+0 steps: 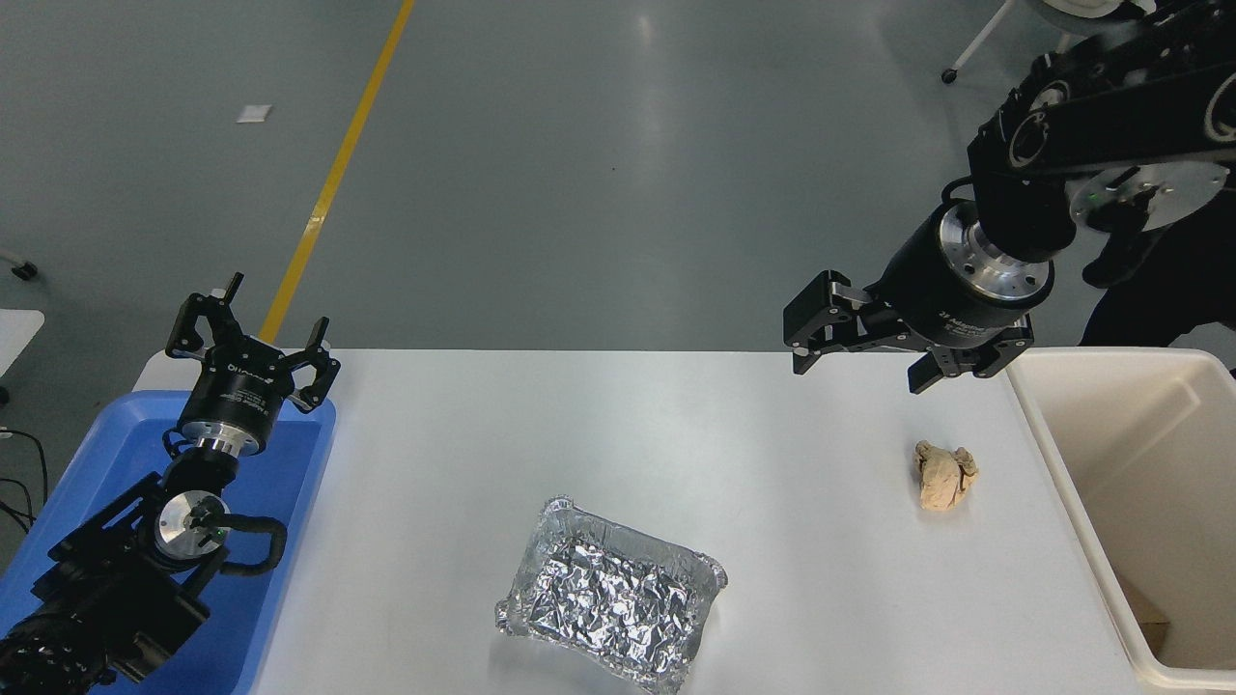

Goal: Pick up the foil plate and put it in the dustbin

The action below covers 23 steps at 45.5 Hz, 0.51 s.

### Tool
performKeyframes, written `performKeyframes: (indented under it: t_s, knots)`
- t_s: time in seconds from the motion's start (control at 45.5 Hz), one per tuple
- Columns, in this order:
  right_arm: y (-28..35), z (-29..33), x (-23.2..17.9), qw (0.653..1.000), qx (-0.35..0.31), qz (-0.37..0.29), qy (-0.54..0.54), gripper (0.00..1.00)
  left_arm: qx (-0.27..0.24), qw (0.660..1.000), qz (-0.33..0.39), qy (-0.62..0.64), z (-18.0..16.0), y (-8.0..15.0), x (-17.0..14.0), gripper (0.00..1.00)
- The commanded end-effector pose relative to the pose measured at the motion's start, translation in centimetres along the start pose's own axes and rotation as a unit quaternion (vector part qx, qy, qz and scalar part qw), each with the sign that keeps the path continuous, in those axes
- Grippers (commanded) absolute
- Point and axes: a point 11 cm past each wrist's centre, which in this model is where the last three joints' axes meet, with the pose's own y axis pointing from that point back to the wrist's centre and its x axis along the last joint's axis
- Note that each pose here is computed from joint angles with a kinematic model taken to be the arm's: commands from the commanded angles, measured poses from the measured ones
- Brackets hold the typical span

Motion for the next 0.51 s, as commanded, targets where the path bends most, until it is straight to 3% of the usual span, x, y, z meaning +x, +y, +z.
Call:
performKeyframes:
  t_s: [0.0,0.484]
  knots:
    - [-0.1,0.1,0.0,1.000,0.000,-0.001,-0.003,1.00,0.000,1.000,0.000,0.000,0.0,0.0,0.0,0.99]
    - [-7.4,1.3,-3.9,0.996,-0.020,-0.087,-0.012,1.00,0.000,1.000,0.000,0.000,0.0,0.0,0.0,0.99]
